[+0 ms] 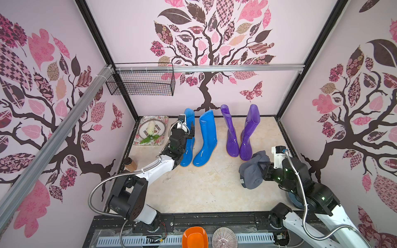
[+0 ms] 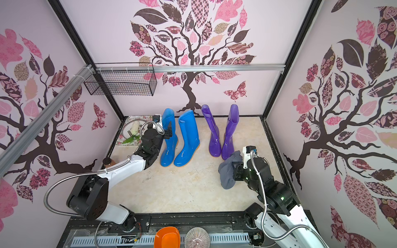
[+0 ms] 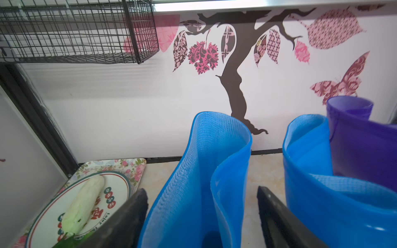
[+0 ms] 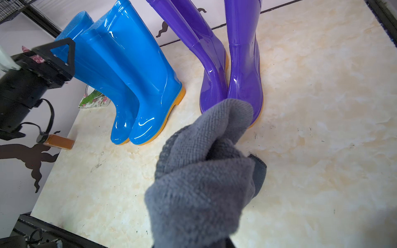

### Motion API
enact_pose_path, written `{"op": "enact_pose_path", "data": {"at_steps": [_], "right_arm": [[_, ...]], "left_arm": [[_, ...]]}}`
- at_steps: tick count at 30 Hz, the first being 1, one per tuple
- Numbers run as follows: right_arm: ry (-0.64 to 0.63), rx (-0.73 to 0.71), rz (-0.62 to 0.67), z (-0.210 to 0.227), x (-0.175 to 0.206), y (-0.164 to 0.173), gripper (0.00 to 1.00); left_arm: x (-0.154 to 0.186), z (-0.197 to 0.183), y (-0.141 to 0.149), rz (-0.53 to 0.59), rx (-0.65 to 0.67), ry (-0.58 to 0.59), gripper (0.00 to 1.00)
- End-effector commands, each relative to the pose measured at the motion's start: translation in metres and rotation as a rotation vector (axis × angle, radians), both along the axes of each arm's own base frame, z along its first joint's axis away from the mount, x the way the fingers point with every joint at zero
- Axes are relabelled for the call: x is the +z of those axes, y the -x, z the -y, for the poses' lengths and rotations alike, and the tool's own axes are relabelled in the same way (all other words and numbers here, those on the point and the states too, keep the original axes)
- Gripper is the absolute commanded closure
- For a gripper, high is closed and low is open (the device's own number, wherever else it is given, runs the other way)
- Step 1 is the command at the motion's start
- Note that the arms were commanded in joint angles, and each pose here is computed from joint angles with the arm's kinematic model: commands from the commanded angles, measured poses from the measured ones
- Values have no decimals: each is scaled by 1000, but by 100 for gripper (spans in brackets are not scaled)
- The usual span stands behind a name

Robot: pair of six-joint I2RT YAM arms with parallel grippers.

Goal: Wipe the rubber boots with a cloth
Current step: Place the rubber boot at the center of the board.

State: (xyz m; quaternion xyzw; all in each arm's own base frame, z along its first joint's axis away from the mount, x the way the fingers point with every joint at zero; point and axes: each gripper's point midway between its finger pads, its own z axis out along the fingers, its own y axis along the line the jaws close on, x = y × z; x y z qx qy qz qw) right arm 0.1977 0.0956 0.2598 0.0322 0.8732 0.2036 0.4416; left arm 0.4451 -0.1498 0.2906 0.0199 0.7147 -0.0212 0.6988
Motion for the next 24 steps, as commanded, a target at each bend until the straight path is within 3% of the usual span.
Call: {"op": "enact_pose_path", "data": {"at_steps": [1,3,9,15,19,24], "right_arm": [[-20,5,7,-3,11,-1,100],[-4,16,0,-3,12,-1,100],[69,85,-28,-11,29,-2,100],[45,279,-115,-48,32,1,100],[63,176,-68,-32,39,-8,100],[196,-17,-142,-3,-1,-26,100]], "left_arm": [[17,3,20,7,-28,37,9],[29,5,31,17,-44,50,2],[70,12,69,25,-111,83,2],[72,-9,106,-106,-82,84,2],[61,-36,134,-159,-34,82,2],[33,-68,161,-247,57,42,2]]}}
